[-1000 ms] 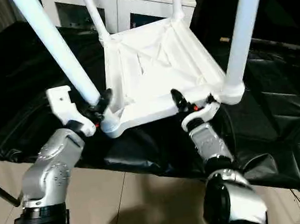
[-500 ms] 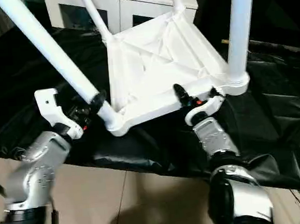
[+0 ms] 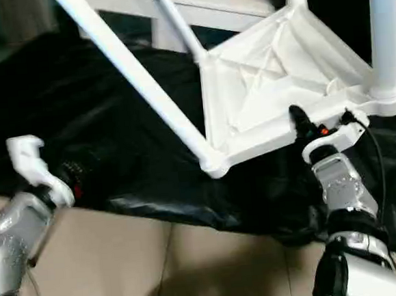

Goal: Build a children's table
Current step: Flip table

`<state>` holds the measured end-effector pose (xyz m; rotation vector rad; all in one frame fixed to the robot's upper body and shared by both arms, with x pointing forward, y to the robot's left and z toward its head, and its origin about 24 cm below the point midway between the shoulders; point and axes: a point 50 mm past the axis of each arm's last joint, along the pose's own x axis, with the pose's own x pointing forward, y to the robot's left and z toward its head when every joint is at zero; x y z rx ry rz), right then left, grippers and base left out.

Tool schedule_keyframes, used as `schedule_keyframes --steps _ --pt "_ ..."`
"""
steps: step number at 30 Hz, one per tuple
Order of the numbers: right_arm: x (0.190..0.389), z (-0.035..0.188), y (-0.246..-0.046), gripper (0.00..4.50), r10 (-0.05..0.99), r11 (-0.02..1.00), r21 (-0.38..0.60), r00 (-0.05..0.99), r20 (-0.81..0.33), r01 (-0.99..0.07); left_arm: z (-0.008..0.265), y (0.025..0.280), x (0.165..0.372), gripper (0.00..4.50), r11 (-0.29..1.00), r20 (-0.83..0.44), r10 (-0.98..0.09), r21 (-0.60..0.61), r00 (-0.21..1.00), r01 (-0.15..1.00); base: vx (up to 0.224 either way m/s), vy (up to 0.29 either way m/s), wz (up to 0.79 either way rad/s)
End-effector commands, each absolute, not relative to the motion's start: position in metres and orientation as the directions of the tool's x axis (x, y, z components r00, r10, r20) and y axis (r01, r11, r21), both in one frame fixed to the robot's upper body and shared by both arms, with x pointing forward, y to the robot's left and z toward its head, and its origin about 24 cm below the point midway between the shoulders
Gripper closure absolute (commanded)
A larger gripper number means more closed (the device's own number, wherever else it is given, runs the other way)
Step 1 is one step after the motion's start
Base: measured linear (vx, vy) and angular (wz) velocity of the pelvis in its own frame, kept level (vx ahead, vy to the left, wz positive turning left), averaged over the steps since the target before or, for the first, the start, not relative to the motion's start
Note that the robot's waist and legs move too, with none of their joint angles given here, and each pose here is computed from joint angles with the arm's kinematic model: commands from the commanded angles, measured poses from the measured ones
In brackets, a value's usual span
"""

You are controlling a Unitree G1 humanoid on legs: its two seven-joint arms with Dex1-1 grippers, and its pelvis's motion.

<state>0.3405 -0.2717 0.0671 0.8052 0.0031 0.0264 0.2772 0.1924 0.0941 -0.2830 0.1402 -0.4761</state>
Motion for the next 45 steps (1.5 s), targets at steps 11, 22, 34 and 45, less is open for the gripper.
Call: schedule_keyframes --steps 11,22,34,45 --pt "0.349 0.123 -0.289 2.43 -0.029 0.908 0.419 0.997 0.067 -0.002 0.146 0.124 0.236 0.0 0.32 -0.083 -0.945 -0.059 0.315 0.945 0.0 0.0 0.0" --pt "0.357 0.146 -0.278 2.47 -0.057 0.991 0.122 0.996 0.069 0.048 0.185 0.112 0.281 0.0 0.439 -0.058 -0.861 0.414 0.504 0.798 0.0 0.0 0.0" --pt "0.365 0.149 -0.258 2.63 -0.041 0.998 0.045 0.995 0.088 0.037 0.243 0.098 0.328 0.0 0.396 0.12 -0.767 0.862 0.63 0.318 0.0 0.0 0.0" --pt "0.374 0.156 -0.238 2.64 -0.004 1.0 0.015 0.993 0.114 0.002 0.276 0.075 0.337 0.0 0.285 0.209 -0.829 0.956 0.519 0.071 0.0 0.0 0.0"
